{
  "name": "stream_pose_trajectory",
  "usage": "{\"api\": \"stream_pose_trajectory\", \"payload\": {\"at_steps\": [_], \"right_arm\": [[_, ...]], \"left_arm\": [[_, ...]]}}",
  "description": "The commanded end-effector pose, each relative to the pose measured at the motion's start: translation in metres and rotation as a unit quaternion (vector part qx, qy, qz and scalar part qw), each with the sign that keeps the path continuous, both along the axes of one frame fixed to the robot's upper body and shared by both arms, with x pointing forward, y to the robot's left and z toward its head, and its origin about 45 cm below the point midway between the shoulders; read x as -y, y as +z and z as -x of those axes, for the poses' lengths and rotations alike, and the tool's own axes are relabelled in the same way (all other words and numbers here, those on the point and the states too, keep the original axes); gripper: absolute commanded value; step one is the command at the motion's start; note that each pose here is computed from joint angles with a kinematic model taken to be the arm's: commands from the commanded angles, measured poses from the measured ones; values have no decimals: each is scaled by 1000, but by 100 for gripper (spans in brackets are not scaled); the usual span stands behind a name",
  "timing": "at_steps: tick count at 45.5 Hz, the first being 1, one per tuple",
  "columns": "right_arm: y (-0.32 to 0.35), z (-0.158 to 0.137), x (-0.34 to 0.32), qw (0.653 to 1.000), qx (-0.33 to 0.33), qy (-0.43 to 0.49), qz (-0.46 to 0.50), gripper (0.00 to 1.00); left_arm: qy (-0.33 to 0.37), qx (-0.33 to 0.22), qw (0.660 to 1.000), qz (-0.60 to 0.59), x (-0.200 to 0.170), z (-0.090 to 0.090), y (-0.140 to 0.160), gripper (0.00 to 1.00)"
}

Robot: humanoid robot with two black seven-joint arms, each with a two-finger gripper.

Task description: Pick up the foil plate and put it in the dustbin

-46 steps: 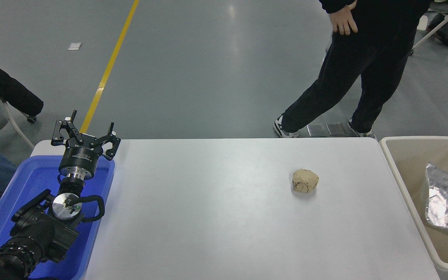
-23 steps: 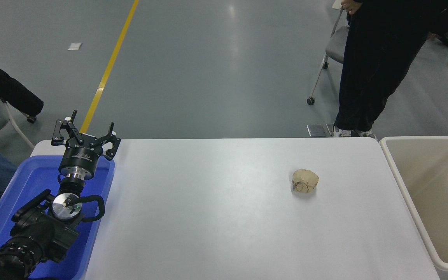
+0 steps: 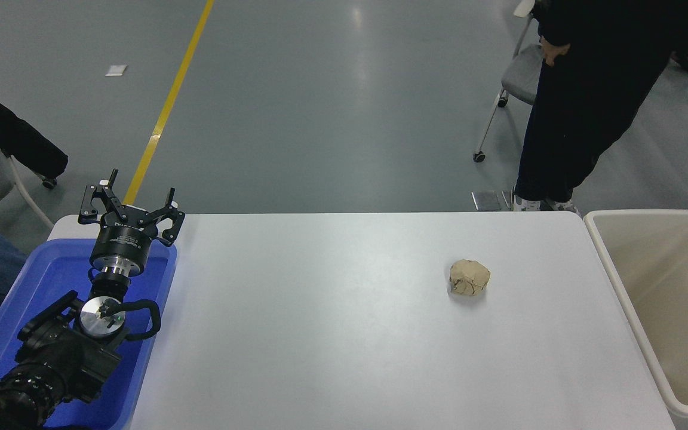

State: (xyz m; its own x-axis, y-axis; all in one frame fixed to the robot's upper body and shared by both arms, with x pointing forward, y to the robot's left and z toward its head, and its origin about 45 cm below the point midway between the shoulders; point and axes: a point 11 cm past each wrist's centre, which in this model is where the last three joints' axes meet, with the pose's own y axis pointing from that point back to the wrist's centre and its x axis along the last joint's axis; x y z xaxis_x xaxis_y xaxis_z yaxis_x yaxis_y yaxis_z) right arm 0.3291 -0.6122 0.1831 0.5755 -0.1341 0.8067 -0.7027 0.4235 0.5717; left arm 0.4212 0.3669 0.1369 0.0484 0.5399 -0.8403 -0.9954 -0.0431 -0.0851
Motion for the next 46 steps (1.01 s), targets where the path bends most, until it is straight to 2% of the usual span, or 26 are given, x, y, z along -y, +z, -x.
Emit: {"api": "stream_pose_trajectory", "payload": {"at_steps": [1, 15, 29, 38, 42, 46], "right_arm": [[30, -6, -16, 999, -37, 32, -10, 100], [86, -36, -47, 997, -32, 73, -8, 100], [105, -61, -76, 993, -42, 106, 0, 100], [127, -54, -104, 981, -166, 91, -50, 100], [137, -52, -130, 960, -257, 81, -77, 100], [150, -52, -151, 941, -317, 74, -92, 100]], "left_arm": [[0, 0, 1000, 0, 0, 0, 0, 99], [-1, -1, 1000, 0, 0, 0, 0, 99], [0, 0, 1000, -1, -1, 0, 1, 99], [-1, -1, 1000, 0, 0, 0, 0, 99], [-1, -1, 1000, 0, 0, 0, 0, 99], [-1, -1, 1000, 0, 0, 0, 0, 99]]}}
